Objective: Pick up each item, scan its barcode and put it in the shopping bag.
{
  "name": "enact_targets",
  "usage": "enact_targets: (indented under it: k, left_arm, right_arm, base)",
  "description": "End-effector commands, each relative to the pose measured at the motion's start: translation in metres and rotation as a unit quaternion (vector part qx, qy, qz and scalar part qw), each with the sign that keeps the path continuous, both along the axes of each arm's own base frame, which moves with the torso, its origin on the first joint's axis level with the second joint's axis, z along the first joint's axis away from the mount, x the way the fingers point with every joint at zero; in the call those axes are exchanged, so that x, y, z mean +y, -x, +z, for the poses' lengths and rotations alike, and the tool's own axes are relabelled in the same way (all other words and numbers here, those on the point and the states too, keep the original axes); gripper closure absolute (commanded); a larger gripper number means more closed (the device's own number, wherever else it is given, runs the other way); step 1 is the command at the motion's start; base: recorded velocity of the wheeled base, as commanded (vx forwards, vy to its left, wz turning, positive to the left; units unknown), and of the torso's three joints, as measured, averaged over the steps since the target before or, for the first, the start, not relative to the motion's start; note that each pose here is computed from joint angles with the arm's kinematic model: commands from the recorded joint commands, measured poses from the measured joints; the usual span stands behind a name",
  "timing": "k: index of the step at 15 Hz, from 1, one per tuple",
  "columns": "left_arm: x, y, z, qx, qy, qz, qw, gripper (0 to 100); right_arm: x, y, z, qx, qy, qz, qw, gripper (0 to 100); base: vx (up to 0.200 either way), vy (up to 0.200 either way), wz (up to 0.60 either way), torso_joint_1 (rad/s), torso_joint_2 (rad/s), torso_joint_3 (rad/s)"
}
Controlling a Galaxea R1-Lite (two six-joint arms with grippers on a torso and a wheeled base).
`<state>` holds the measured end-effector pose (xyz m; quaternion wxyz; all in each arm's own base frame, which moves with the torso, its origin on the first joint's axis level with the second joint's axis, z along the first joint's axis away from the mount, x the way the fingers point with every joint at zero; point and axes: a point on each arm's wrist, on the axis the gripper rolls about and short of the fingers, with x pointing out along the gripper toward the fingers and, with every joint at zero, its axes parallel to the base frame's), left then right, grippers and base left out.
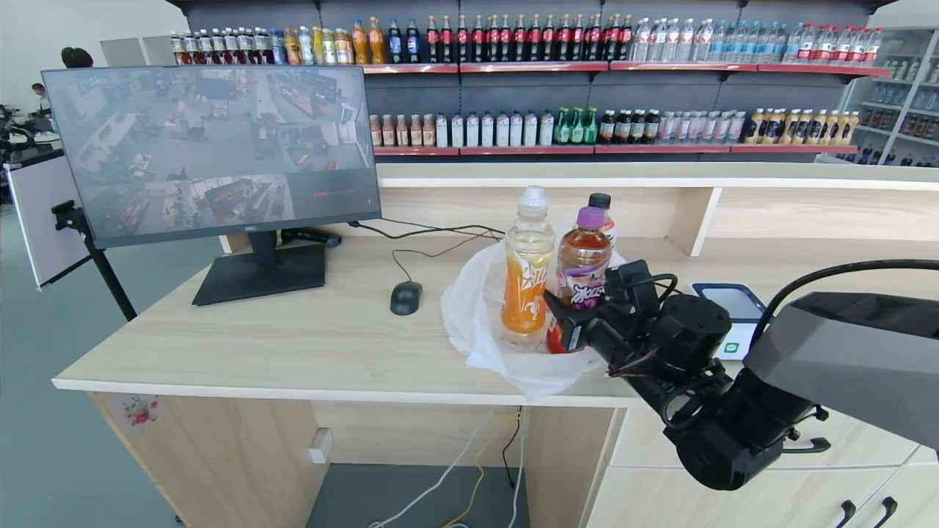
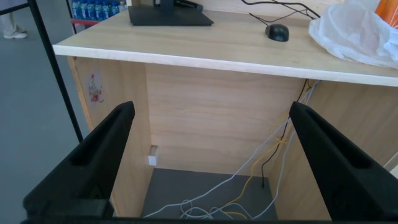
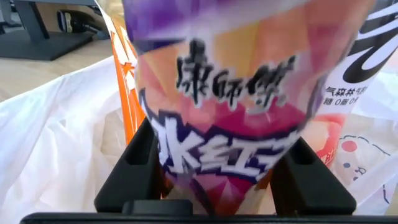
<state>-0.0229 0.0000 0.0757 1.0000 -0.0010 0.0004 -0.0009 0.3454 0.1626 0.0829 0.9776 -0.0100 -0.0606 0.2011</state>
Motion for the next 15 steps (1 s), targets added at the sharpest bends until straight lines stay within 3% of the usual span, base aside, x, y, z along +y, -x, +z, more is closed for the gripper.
enact_targets:
  k: [1,12,13,15]
  left_arm:
    - [0.0,0.0001,0.0001,0.0,0.001,0.0,1.0,0]
    - [0.0,0.0001,0.0001,0.0,0.0,0.001,1.0,0]
    - [0.0,0.0001,0.0001,0.0,0.0,0.0,1.0,0]
    - [0.0,0.0001,0.0001,0.0,0.0,0.001,1.0,0]
  right_arm:
    - [0.0,0.0,-0.0042,0.006,0.003,0.0,1.0,100]
    - [0.0002,0.0008,-0.0086,0.013,0.006,0.001,1.0,100]
    - [0.0,0.0,-0.0072,0.01,0.005,0.0,1.0,0]
    - [0.0023,-0.0008,-0.0021,0.006,-0.01,0.003,1.0,0]
  base:
    - [0.0,0.0,0.0,0.0,0.0,0.0]
    - [0.0,0.0,0.0,0.0,0.0,0.0]
    - [0.0,0.0,0.0,0.0,0.0,0.0]
    - [0.0,0.0,0.0,0.0,0.0,0.0]
